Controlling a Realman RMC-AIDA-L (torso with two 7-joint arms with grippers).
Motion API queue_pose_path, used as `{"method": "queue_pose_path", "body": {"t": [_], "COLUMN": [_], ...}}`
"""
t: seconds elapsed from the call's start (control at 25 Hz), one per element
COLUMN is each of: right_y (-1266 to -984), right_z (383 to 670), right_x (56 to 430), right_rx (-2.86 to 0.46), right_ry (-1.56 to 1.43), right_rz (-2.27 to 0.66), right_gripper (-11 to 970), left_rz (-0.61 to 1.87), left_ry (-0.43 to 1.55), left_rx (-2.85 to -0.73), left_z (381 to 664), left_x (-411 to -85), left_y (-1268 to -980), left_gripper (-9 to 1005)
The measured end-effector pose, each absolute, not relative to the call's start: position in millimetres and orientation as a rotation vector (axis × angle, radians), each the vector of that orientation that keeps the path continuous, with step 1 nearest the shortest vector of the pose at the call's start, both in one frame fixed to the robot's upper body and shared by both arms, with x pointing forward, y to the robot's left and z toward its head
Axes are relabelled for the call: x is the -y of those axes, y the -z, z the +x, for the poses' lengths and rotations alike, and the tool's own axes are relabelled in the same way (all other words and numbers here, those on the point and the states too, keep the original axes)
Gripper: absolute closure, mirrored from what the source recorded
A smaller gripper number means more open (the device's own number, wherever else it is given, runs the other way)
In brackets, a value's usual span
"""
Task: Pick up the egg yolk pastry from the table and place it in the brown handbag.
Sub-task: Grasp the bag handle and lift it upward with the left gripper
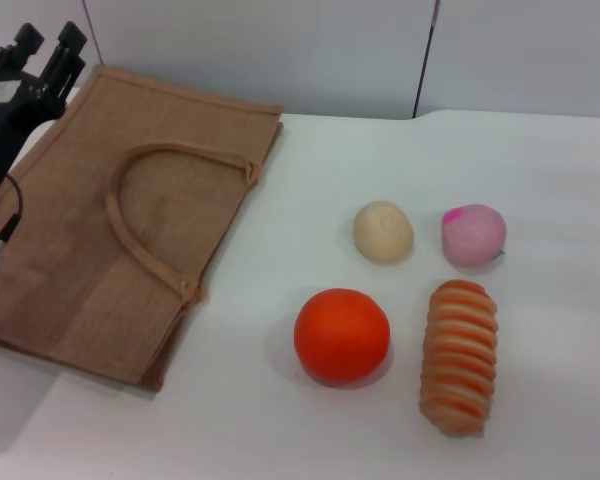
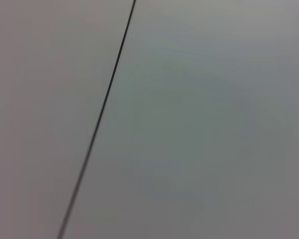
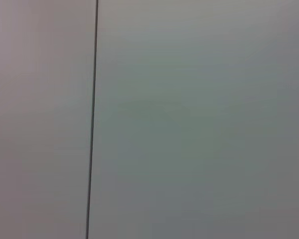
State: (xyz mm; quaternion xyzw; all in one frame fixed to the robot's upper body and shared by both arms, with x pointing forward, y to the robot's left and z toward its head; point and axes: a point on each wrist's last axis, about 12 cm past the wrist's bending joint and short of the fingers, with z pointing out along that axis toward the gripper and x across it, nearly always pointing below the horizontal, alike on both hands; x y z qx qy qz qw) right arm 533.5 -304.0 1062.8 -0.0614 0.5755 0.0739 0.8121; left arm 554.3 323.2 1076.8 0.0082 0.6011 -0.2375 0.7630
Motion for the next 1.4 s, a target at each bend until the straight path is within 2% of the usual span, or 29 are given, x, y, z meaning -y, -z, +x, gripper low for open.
{"method": "queue_pose_path", "body": {"t": [0.24, 0.52, 0.84, 1.08, 1.16, 1.2, 1.4], "right_y": [-1063, -1062, -1062, -1062, -1062, -1062, -1062], "right_z": [533, 533, 533, 532, 532, 532, 532], "right_x": [304, 306, 306, 307, 307, 307, 307], "right_rx": [-1.23, -1.231, -1.232, -1.232, -1.232, -1.232, -1.232], "right_ry": [-0.156, -0.152, -0.151, -0.149, -0.149, -0.149, -0.149], "right_rz": [-0.131, -0.129, -0.129, -0.128, -0.128, -0.128, -0.128], "right_gripper": [78, 78, 79, 79, 80, 80, 84], "left_rz": [-0.042, -0.053, -0.057, -0.038, -0.038, -0.04, 0.004], "left_ry": [0.73, 0.811, 0.77, 0.645, 0.645, 0.56, 0.467], "left_rx": [-1.461, -1.727, -1.95, -2.137, -2.137, -2.253, -2.341], "left_z": [573, 596, 609, 619, 619, 627, 634], "left_x": [-338, -351, -359, -360, -360, -357, -351], "left_y": [-1084, -1096, -1114, -1131, -1131, -1137, -1139], "left_gripper": [380, 385, 396, 404, 406, 408, 414]}}
